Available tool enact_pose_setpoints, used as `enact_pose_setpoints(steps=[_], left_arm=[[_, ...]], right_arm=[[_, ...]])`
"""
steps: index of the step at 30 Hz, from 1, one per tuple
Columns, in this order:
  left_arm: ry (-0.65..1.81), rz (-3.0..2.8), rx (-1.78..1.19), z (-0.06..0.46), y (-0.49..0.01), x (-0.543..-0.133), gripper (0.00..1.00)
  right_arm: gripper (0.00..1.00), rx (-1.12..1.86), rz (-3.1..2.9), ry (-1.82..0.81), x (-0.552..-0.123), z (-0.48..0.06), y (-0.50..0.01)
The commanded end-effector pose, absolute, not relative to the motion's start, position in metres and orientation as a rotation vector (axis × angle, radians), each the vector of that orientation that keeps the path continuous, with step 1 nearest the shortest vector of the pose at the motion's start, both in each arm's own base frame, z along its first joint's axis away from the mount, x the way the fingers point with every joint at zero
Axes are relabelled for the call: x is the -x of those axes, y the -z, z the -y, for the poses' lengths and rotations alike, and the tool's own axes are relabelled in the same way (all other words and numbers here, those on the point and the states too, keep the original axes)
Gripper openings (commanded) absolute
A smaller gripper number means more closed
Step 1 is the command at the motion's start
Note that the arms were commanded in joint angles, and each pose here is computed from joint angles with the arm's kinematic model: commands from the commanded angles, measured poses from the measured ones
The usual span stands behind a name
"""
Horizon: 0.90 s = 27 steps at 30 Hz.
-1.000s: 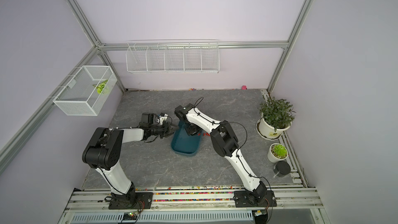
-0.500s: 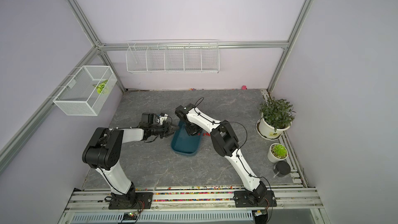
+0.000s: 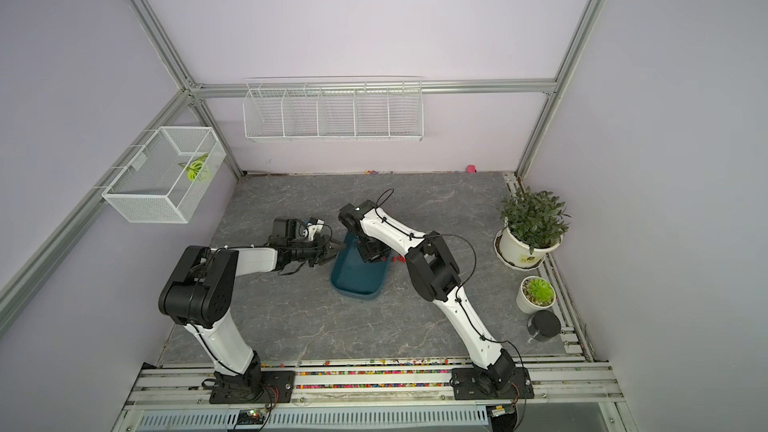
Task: Take the screw protection sleeves out of the storage box
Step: Pick up the screw protection sleeve from the storage box.
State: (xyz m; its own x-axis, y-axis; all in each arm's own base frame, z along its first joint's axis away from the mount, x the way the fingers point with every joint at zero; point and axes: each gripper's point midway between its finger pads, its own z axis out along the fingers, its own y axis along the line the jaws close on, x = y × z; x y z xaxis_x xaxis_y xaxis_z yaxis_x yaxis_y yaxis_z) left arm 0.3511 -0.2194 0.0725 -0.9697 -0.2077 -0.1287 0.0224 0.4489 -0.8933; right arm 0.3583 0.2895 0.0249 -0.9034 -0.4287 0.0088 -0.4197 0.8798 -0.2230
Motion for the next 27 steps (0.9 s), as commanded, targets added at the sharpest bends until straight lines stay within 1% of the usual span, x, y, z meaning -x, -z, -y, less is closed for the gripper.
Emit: enact_pose_setpoints(steps=[1, 7, 17, 27], left_arm=[[1.541, -2.466, 0.155, 0.218, -0.078, -0.352, 0.45], [1.542, -2.467, 0.154, 0.219, -0.078, -0.352, 0.45], [1.540, -2.468, 0.155, 0.218, -0.078, -0.352, 0.45], [1.540, -2.466, 0.153, 0.218, -0.078, -0.352, 0.45]], right_arm=[[0.23, 0.678, -3.055, 0.352, -0.355, -0.286, -0.009], [0.20, 0.680, -3.058, 0.347, -0.355, -0.287, -0.009], [0.07, 0.684, -3.052, 0.333, -0.357, -0.290, -0.009], [0.00, 0.721, -2.983, 0.302, -0.360, -0.299, -0.023]])
